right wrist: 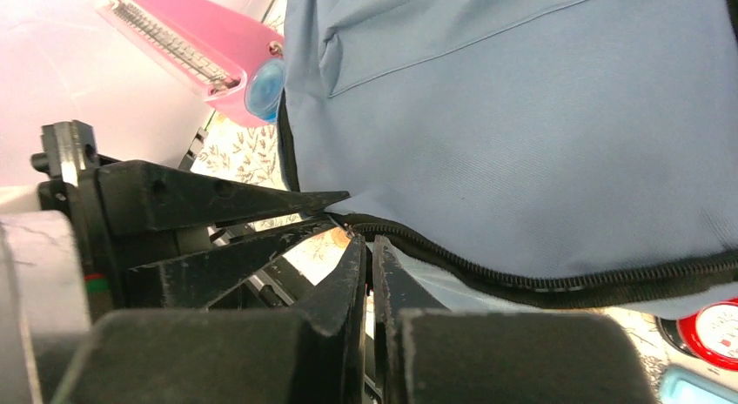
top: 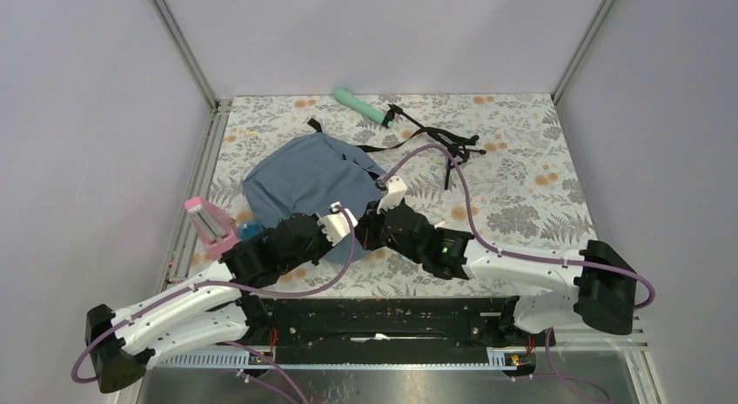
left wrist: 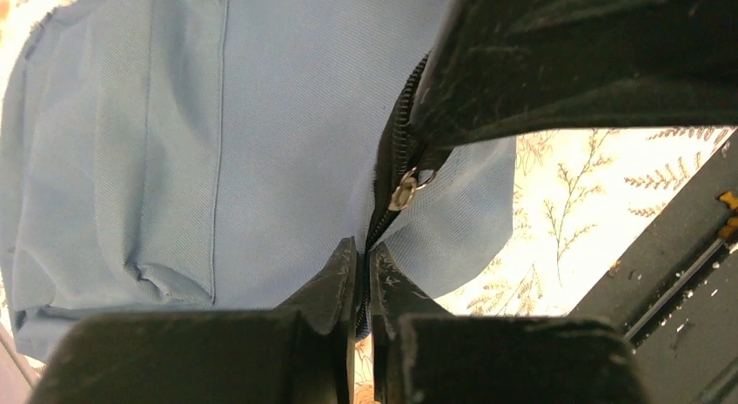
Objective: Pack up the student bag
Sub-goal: Zip the student bag at the center of the board.
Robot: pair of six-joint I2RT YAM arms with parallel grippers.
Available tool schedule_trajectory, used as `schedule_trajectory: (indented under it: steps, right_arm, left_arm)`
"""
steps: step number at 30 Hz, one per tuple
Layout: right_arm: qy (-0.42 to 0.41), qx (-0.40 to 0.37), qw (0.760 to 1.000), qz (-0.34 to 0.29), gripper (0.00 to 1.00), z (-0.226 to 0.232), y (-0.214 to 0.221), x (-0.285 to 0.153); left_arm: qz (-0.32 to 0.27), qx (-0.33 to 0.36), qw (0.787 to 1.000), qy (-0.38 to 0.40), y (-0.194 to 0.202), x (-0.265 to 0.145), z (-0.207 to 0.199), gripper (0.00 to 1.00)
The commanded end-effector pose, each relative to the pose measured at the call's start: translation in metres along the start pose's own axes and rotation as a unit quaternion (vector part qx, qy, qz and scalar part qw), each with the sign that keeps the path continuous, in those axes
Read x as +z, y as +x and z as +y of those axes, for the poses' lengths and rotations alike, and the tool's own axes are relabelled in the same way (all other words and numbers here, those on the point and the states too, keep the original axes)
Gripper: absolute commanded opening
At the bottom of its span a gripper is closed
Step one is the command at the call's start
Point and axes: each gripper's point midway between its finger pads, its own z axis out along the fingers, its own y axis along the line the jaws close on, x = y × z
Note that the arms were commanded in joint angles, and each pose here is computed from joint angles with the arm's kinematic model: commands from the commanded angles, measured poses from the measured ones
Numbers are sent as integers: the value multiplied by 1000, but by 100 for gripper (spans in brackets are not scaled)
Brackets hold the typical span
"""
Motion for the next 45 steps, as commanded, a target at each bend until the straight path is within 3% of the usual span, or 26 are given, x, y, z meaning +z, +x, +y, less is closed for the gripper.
schedule_trajectory:
  steps: [1,14,45]
  right_arm:
    - [30,3,995,-91,0,-7,-53,-20]
    - [63,-7,989,-133,0,-30,-82,-49]
    - [148,23,981,-123,0,-117,-96,-39]
  left_arm:
    - [-31,-6,998,-46,-12,-7,18,0]
    - [-19,2,995,-99,-4,-13,36,0]
    - [5,-11,967,-254,11,-43,87,0]
